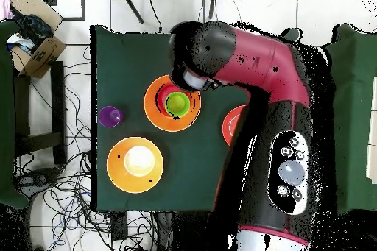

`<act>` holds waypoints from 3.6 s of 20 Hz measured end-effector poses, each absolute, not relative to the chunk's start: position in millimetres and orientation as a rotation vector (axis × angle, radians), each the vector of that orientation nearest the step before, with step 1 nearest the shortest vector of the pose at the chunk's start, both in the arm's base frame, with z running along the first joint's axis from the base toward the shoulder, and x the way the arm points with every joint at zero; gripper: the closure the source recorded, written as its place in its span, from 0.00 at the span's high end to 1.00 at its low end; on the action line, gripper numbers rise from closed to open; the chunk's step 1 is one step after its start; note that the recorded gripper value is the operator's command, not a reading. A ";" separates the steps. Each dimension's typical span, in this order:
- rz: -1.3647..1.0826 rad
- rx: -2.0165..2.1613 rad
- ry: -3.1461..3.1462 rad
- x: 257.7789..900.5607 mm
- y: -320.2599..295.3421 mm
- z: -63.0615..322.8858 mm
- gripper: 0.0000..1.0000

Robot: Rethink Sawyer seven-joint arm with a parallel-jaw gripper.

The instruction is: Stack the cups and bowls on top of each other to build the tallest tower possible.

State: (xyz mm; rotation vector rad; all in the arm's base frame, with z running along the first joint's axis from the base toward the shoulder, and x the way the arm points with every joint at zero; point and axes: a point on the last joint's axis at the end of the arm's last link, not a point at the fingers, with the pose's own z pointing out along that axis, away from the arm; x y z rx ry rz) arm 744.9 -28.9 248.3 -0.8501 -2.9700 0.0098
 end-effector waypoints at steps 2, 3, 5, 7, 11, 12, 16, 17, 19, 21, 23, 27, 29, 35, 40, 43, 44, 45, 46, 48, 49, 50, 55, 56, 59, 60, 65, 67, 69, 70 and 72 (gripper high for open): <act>0.009 -0.859 -2.971 743.3 -32.1 252.1 1.00; 0.009 -0.861 -2.970 742.5 -33.0 253.4 1.00; 0.003 -0.864 -2.970 739.5 -31.5 254.2 1.00; -0.002 -0.865 -2.972 737.9 -29.1 252.8 1.00; -0.030 -0.866 -2.981 736.5 -16.8 245.7 1.00; -0.035 -0.865 -2.982 736.8 -14.0 244.3 1.00; -0.054 -0.850 -2.982 738.5 0.8 237.5 1.00; -0.059 -0.841 -2.979 738.5 6.5 234.1 1.00; -0.066 -0.823 -2.972 738.2 17.6 228.2 1.00; -0.076 -0.807 -2.960 737.4 34.4 219.6 1.00; -0.080 -0.801 -2.950 736.3 46.0 214.1 1.00; -0.085 -0.806 -2.927 732.7 78.6 204.0 1.00; -0.087 -0.822 -2.917 731.1 94.0 203.2 1.00; -0.103 -0.901 -2.886 726.1 139.7 207.2 1.00; -0.115 -0.939 -2.873 723.8 160.7 207.7 1.00; -0.102 -0.949 -2.884 723.7 162.3 200.2 1.00; -0.094 -0.954 -2.893 724.1 162.1 194.6 1.00; -0.089 -0.956 -2.896 724.1 161.7 191.2 1.00; -0.080 -0.959 -2.903 724.1 160.9 185.1 1.00; -0.058 -0.971 -2.911 723.7 158.7 172.2 1.00; -0.031 -0.986 -2.914 722.0 156.2 157.5 1.00; -0.018 -0.993 -2.914 721.0 155.3 150.7 1.00; 0.065 -1.035 -2.892 709.5 151.7 102.7 1.00; 0.076 -1.040 -2.885 707.2 151.4 95.7 1.00; 0.105 -1.048 -2.858 699.6 150.4 73.5 1.00; 0.109 -1.049 -2.849 697.5 150.3 66.9 1.00; 0.072 -1.072 -2.798 693.1 156.1 48.2 1.00; 0.039 -1.087 -2.783 695.0 161.0 47.7 1.00; 0.013 -1.098 -2.773 697.1 165.0 48.6 1.00; 0.003 -1.102 -2.770 697.9 166.6 48.9 1.00; -0.034 -1.115 -2.756 700.8 172.7 50.1 1.00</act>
